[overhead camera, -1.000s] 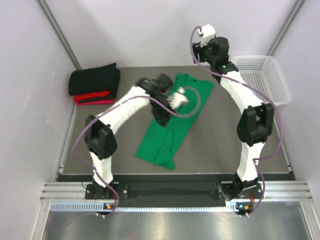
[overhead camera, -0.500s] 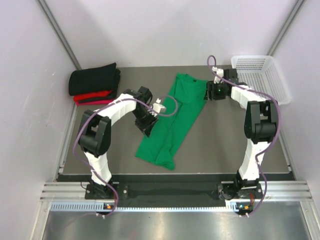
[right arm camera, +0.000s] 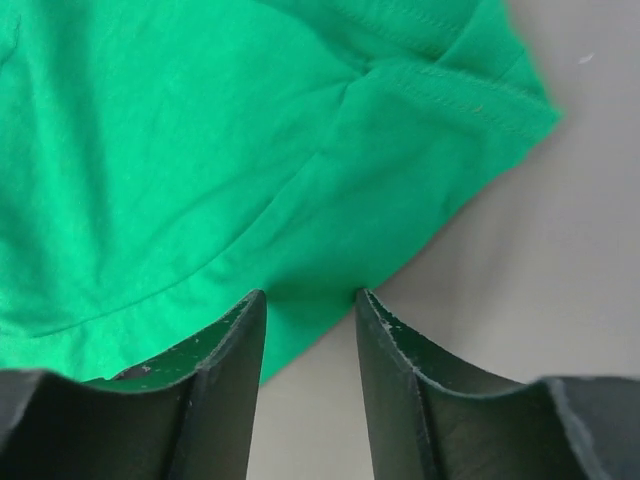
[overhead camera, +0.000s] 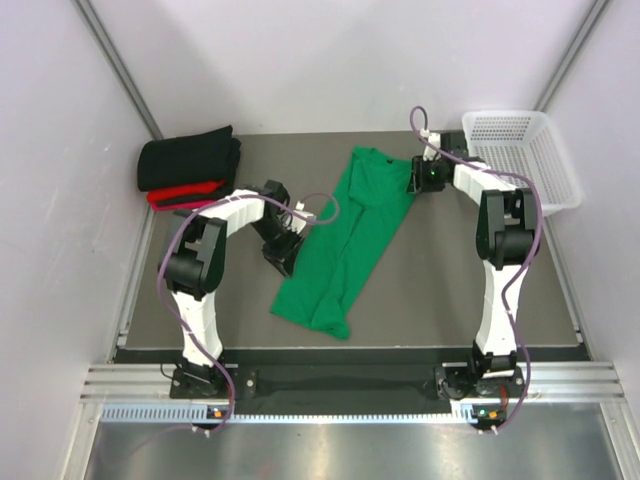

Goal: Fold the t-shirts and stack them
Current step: Fold the tshirt

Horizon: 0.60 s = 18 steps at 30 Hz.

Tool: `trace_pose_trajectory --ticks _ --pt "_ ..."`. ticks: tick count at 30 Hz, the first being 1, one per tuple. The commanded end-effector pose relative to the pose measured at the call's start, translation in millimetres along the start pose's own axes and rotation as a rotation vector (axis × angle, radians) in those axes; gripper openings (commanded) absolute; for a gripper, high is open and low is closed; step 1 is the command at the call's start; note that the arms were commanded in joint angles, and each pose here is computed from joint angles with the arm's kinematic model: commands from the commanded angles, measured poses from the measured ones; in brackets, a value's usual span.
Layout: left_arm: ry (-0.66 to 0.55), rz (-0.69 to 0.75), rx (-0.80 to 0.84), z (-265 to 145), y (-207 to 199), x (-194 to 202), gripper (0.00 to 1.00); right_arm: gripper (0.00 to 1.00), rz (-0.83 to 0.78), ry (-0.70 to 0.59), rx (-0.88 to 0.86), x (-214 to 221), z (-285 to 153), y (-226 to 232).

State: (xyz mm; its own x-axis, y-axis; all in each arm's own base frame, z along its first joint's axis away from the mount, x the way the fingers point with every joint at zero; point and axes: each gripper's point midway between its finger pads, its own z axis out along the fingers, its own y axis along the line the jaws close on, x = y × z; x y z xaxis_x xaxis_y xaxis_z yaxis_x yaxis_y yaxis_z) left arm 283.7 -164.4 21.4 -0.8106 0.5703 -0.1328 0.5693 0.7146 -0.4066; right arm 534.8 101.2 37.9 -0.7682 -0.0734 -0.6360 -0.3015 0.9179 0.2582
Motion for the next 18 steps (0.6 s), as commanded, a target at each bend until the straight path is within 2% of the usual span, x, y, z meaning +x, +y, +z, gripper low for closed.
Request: trace_pose_trajectory --ticks 1,4,5,7,8,9,13,18 --pt "-0.001 -0.024 0.08 8 -12 1 0.33 0.41 -0.011 -0.054 0.058 -26 -4 -8" --pt "0.006 -0.027 0.082 9 -11 2 0.31 0.36 -0.02 -0.032 0.062 -18 -2 -11" --pt "0.006 -0.029 0.077 9 -10 2 0.29 0.31 -0.029 -0.024 0.063 -15 0 -11" --pt "0.009 -0.026 0.078 10 -10 1 0.18 0.25 -0.032 -0.018 0.069 -13 2 -13" --pt "0.007 -0.026 0.079 9 -10 1 0.1 0.17 -0.043 -0.022 0.069 -14 3 -14" --pt "0.011 -0.03 0.082 10 -11 2 0.02 0.14 -0.05 -0.026 0.072 -16 4 -13" --pt "0.018 -0.037 0.081 8 -12 5 0.0 0.0 -0.088 -0.053 0.088 -31 10 -14" --pt "0.021 -0.034 0.09 -1 -19 9 0.0 0.0 -0.161 -0.085 0.082 -56 21 -7"
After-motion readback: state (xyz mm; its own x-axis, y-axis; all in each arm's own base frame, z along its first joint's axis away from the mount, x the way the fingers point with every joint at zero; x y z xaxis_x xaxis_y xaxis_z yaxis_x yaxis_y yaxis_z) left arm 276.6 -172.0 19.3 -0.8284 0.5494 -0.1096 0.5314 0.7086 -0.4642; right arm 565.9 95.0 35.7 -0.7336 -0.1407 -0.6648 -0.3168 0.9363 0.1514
